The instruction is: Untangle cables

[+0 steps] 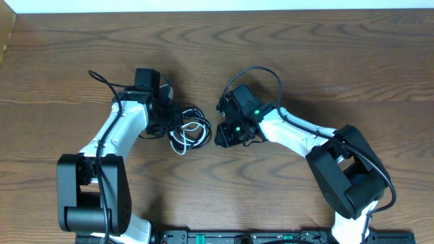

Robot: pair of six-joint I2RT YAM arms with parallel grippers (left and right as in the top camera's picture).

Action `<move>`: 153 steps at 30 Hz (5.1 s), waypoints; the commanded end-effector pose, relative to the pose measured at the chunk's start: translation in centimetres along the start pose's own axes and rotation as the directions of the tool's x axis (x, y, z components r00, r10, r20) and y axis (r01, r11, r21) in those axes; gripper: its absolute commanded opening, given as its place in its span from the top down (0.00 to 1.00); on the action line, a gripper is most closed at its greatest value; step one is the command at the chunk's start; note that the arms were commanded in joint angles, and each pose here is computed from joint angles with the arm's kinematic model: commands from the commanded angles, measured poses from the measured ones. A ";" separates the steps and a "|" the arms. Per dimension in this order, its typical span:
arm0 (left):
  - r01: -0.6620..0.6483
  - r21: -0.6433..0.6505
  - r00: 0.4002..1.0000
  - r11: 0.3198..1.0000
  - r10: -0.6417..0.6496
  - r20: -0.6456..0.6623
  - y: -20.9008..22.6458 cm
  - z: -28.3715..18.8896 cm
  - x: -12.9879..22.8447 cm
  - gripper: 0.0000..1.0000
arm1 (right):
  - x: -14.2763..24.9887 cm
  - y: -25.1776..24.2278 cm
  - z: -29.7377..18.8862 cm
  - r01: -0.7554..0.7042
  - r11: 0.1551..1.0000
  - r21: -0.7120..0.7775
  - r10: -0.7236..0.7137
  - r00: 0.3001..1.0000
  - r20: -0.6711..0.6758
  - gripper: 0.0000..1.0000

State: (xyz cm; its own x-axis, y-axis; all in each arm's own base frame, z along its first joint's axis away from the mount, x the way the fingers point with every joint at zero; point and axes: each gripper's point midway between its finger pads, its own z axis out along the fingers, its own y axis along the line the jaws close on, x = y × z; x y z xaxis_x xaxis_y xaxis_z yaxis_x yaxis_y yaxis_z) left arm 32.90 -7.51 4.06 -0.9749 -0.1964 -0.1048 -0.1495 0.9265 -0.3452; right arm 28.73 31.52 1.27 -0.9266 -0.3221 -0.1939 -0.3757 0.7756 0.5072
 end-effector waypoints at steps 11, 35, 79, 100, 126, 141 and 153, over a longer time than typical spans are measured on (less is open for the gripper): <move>0.164 0.142 0.984 0.976 -0.152 -0.091 -2.4 0.1 1.2 0.92 | -1.8 2.7 -8.3 0.059 0.787 -0.614 -0.042 0.998 0.043 0.52; 0.149 0.014 0.989 0.989 -0.149 -0.019 0.3 1.0 0.7 0.75 | 0.6 8.6 -3.0 0.094 0.849 -0.520 -0.131 0.991 -0.034 0.61; 0.105 0.168 0.990 0.980 -0.086 -0.115 -1.9 1.6 3.1 0.92 | -0.4 7.8 -1.4 0.134 0.889 -0.438 -0.140 0.990 0.018 0.63; 0.112 0.158 0.988 0.981 -0.092 -0.127 -1.7 1.6 3.4 0.74 | -0.7 7.1 -1.0 0.130 0.913 -0.387 -0.130 0.991 0.028 0.71; 0.127 0.152 0.984 0.980 -0.105 -0.143 -1.7 1.5 3.8 0.62 | -2.8 8.5 0.5 0.180 0.944 -0.277 -0.141 0.978 0.154 0.57; 0.126 0.152 0.984 0.980 -0.104 -0.141 -1.7 1.5 3.7 0.62 | -2.7 6.8 -1.0 0.091 0.929 -0.360 -0.063 0.994 0.088 0.41; 0.131 0.221 0.988 0.966 -0.109 -0.110 -2.2 1.1 2.5 0.62 | -1.5 4.9 -3.5 0.138 0.871 -0.472 -0.131 0.990 0.049 0.31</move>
State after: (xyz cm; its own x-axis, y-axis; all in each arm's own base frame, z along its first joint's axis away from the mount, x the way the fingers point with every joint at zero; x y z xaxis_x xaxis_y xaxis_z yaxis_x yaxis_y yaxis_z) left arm 30.78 -10.15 3.36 -0.9677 -0.2511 0.0215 -0.2274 0.8333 -0.5038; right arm 29.28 33.54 6.19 -0.9055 -0.3394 -0.2547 -0.3985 0.4738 0.7853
